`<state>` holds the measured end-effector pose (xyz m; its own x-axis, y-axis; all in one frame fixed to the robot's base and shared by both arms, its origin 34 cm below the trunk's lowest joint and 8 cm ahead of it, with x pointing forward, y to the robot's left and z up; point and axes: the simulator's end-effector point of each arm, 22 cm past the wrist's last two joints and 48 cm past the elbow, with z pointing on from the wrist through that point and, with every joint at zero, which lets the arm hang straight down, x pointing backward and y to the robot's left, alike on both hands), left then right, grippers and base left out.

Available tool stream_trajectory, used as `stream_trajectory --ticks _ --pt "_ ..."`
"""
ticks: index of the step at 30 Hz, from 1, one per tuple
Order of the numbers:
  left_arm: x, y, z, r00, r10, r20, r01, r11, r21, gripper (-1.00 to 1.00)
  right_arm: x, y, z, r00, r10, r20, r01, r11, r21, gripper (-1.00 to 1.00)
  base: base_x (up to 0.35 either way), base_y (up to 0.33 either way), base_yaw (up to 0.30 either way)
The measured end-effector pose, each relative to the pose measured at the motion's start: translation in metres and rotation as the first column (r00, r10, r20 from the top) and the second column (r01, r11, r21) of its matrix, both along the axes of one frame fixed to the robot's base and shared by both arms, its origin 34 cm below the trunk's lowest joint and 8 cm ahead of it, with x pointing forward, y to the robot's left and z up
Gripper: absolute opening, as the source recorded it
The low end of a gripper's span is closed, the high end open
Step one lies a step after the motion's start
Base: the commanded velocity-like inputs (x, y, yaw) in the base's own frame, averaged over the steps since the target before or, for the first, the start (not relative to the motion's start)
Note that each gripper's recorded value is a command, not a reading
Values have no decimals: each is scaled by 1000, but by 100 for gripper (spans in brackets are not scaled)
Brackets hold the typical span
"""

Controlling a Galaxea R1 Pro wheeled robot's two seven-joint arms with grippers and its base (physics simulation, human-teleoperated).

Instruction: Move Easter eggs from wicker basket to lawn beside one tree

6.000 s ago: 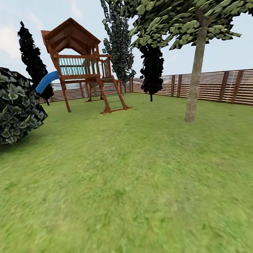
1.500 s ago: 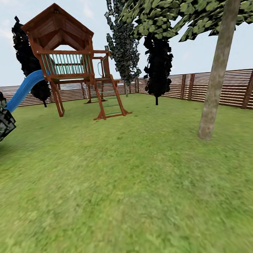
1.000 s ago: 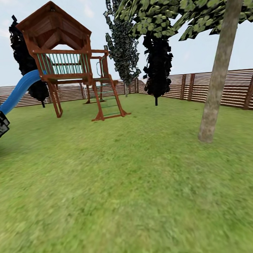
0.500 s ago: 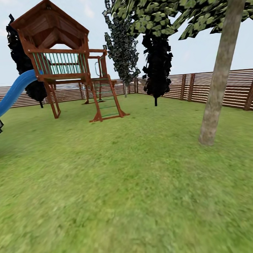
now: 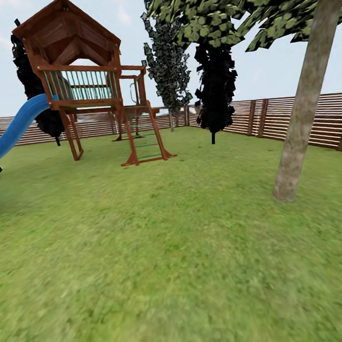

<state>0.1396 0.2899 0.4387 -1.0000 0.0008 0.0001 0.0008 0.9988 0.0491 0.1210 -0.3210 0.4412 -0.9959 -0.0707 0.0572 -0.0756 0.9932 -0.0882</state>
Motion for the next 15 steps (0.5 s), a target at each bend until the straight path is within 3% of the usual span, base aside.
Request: stream_trajectory --ticks 15 --pt "0 0 0 1000 0 0 0 1000 0 100 0 0 0 1000 -4 0 4 1000 -1 100 294 -149 264"
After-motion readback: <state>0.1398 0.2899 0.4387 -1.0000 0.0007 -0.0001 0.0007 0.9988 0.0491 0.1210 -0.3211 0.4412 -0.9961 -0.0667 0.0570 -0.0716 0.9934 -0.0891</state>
